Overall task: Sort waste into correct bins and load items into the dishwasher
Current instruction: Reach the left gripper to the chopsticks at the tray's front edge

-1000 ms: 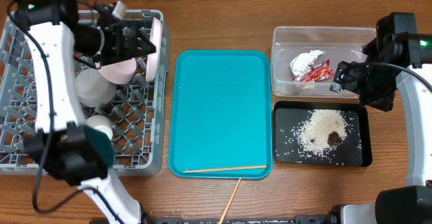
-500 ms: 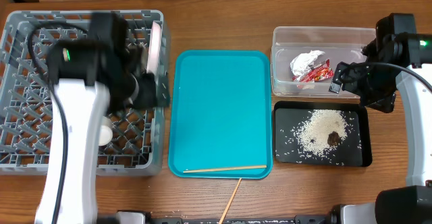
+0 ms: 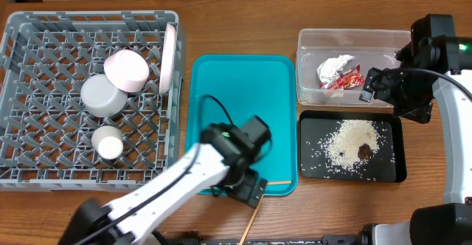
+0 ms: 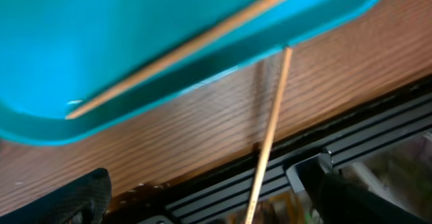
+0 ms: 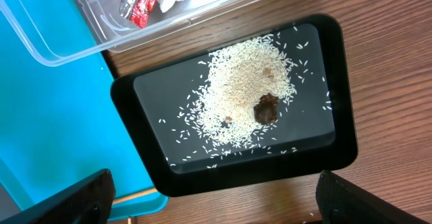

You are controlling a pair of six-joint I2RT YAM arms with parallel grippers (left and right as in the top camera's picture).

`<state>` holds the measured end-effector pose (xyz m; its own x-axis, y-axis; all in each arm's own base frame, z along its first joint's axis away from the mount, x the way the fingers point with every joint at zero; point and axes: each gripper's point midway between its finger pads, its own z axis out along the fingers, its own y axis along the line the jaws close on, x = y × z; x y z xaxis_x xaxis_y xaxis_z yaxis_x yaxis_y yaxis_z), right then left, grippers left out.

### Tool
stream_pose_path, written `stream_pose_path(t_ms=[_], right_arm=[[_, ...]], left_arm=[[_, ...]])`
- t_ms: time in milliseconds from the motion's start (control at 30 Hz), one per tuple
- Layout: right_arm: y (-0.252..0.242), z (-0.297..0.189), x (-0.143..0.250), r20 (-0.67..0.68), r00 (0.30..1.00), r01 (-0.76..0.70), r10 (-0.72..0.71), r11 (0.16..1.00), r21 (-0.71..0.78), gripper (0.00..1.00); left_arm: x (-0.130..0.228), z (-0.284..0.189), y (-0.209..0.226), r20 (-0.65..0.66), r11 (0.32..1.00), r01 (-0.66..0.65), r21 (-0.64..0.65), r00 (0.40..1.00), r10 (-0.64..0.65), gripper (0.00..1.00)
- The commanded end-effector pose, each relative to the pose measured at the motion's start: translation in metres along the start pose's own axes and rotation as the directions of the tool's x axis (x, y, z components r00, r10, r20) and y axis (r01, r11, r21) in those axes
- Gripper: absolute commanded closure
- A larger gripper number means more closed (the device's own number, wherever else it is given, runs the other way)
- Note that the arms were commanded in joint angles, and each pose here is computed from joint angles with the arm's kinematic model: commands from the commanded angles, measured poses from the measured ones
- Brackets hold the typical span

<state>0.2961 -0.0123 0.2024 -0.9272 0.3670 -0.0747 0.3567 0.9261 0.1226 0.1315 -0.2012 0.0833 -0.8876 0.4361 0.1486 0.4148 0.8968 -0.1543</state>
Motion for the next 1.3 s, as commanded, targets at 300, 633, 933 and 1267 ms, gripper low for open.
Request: stream_pose_path(t_ms=[300, 633, 933, 1267], right_arm=[[-0.001, -0.004, -0.002, 0.017, 1.000, -0.005, 0.005, 1.000, 0.002, 0.03], [-0.001, -0.004, -0.002, 0.017, 1.000, -0.005, 0.005, 1.000, 0.002, 0.03], [-0.001, -0.004, -0.002, 0.017, 1.000, -0.005, 0.005, 1.000, 0.002, 0.03], [-0.001, -0.004, -0.003, 0.018, 1.000, -0.004, 0.004, 1.000, 0.001, 0.03]], left_arm=[[0.036, 0.076, -0.032, -0.314, 0.997, -0.049, -0.056, 0.949, 0.029, 0.30], [0.034, 0.088, -0.033, -0.316, 0.997, -0.030, -0.069, 0.949, 0.007, 0.58], [0.036, 0.090, -0.033, -0.319, 0.997, -0.021, -0.076, 0.948, -0.004, 0.81], [0.034, 0.088, -0.033, -0.311, 0.997, -0.002, -0.081, 0.950, -0.023, 0.96]])
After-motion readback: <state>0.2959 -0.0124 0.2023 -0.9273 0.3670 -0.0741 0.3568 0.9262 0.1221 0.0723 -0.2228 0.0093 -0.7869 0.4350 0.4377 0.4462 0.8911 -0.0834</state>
